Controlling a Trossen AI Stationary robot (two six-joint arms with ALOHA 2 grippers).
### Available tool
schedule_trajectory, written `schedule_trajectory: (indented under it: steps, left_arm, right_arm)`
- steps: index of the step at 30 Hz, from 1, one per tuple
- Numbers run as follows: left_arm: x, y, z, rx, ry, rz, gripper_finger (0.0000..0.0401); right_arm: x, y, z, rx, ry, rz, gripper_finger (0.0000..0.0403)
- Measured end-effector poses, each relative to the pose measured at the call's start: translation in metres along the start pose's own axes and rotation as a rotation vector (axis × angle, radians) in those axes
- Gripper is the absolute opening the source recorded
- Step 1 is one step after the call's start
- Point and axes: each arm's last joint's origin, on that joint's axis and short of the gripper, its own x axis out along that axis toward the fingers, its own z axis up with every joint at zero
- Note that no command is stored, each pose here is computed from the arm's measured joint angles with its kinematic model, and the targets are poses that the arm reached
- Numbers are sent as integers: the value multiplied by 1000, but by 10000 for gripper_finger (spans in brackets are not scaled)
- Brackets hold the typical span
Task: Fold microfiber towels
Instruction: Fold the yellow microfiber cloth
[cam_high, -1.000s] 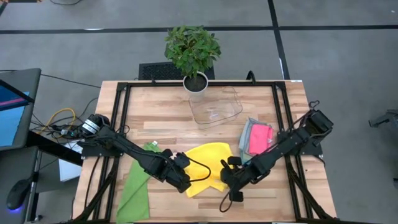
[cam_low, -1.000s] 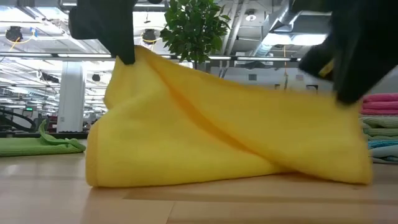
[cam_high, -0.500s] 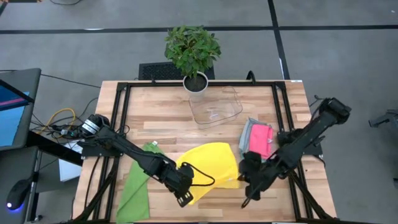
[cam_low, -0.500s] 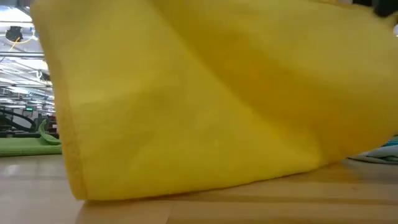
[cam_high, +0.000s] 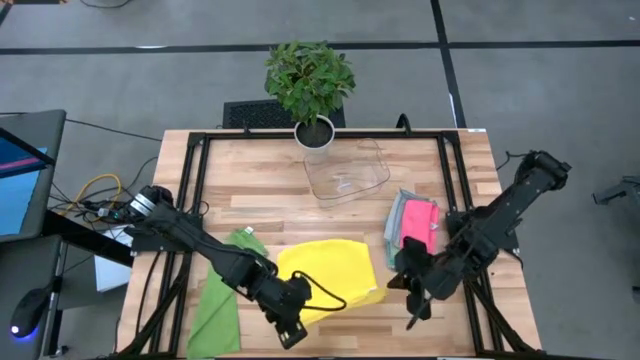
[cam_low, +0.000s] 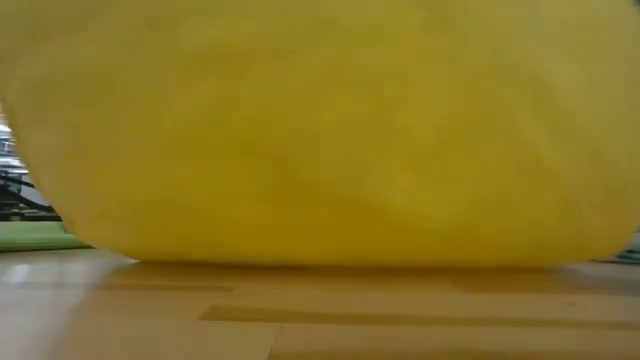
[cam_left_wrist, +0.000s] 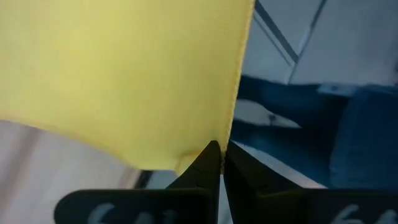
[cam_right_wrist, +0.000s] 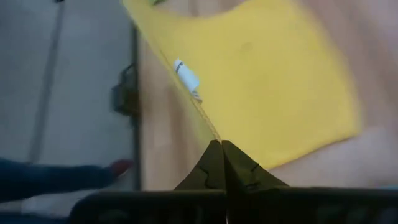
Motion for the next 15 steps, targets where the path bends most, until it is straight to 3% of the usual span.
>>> schedule_trajectory:
  steps: [3, 6, 12, 15]
  left_arm:
    - [-28, -7, 8, 47, -103, 89, 4]
    - [-61, -3, 21, 84, -208, 259, 4]
    - [-127, 26, 52, 158, -280, 635, 4]
    - [-154, 43, 76, 184, -299, 705, 4]
  right_arm:
    - [-12, -7, 16, -52, -62, -100, 5]
    - [-28, -20, 39, -123, -109, -229, 5]
    - [-64, -56, 93, -274, -180, -493, 5]
    - [-83, -76, 118, -301, -229, -609, 5]
